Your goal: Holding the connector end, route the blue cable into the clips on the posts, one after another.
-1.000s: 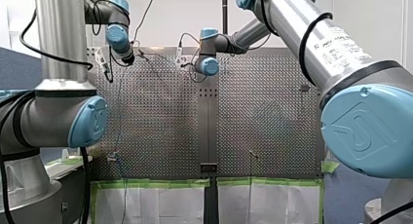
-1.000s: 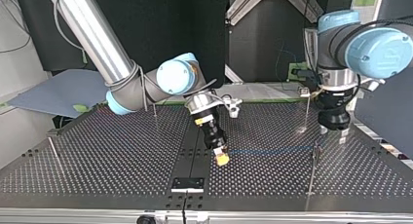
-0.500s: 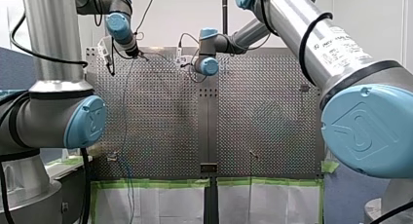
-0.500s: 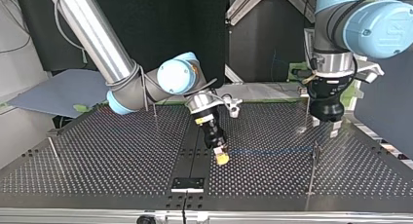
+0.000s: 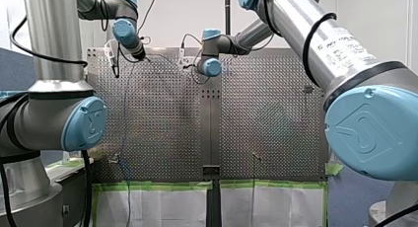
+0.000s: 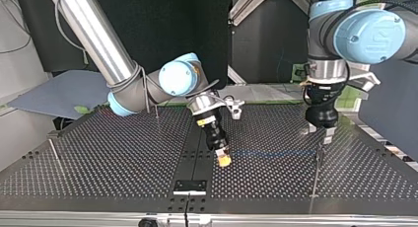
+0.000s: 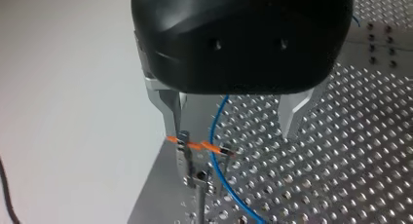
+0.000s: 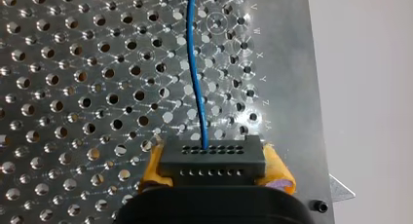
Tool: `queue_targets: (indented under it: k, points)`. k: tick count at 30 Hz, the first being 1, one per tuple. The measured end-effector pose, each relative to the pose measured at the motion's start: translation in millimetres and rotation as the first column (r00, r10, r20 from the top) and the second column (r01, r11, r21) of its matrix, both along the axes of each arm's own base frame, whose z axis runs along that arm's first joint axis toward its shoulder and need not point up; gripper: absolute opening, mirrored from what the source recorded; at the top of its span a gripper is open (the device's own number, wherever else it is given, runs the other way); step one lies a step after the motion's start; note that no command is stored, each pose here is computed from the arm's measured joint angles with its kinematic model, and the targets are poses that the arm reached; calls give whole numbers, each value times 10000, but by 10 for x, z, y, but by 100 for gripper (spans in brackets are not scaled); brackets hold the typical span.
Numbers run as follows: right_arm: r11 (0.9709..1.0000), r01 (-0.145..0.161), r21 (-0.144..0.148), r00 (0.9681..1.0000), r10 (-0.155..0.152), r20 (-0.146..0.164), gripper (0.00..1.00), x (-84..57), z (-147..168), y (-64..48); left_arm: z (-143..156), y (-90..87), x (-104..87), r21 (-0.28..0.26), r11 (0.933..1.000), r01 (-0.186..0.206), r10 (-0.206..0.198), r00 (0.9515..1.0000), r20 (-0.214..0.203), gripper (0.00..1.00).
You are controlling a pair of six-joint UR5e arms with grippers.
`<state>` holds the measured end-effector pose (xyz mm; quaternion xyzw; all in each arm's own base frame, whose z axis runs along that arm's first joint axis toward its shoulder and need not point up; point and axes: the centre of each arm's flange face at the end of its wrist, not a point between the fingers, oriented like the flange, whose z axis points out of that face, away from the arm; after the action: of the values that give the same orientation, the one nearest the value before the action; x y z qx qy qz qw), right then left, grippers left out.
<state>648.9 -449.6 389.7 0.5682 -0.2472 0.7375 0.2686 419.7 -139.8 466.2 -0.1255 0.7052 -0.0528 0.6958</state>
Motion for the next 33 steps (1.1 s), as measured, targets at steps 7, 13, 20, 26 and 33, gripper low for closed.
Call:
queue_targets:
  k: [7, 13, 20, 26, 33]
  points:
    - [10000, 32, 5, 10000, -32, -37, 0, -4, -4, -2, -16, -10, 18, 469, 9989, -93, 94, 10000, -10, 98]
    - [10000, 39, 5, 10000, -39, -41, 0, -6, -4, -4, -10, -21, 21, 596, 9982, -88, 85, 10000, 44, 98]
    - [10000, 26, 13, 10000, -26, -35, 0, -1, -6, 3, -5, -24, 23, 684, 9976, -112, 107, 9999, 88, 98]
    - [10000, 11, 20, 10000, -11, -29, 0, 5, -6, 11, -2, -20, 25, 734, 9972, -166, 158, 9998, 117, 98]
    - [10000, 5, 45, 10000, -4, -28, 0, 8, -18, 10, -1, -10, 24, 763, 9967, -280, 272, 9996, 118, 98]
